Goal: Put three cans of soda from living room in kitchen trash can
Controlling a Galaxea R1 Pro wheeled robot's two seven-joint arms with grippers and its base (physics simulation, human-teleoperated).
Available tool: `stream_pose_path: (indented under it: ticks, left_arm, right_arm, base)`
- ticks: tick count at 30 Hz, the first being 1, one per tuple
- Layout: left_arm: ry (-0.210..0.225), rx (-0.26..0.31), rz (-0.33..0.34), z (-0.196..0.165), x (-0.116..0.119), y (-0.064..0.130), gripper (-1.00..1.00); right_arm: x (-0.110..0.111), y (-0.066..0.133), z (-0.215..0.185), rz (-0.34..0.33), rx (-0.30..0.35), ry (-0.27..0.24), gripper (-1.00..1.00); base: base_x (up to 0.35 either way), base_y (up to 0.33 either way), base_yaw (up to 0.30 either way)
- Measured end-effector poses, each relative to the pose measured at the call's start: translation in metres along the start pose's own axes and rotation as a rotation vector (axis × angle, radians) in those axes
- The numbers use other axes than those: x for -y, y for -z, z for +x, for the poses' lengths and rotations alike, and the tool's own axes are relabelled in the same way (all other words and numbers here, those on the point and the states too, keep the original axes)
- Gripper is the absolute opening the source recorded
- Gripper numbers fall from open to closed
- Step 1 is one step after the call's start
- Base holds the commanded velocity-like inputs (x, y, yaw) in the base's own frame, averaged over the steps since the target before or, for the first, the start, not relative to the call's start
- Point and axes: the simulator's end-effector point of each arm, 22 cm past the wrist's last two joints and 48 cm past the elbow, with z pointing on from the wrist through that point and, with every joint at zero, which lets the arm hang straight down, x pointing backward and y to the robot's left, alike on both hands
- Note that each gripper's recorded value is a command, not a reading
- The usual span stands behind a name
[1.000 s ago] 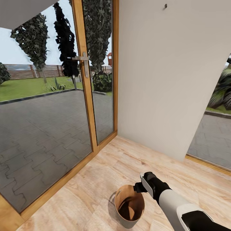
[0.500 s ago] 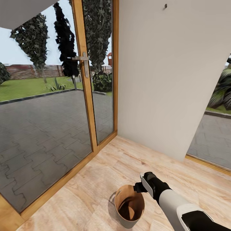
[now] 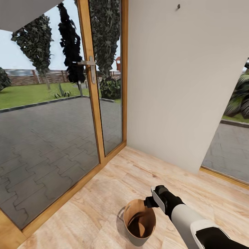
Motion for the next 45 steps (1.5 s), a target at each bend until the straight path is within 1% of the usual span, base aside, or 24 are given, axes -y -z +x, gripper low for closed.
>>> stream_pose_path:
  ticks: [45]
  left_arm:
    - [0.000,0.000,0.001,0.0000,0.0003,0.0000,1.00]
  right_arm:
    - [-0.0005,0.0001,-0.0001,0.001,0.000,0.002,1.00]
  base:
    - [0.000,0.000,0.000]
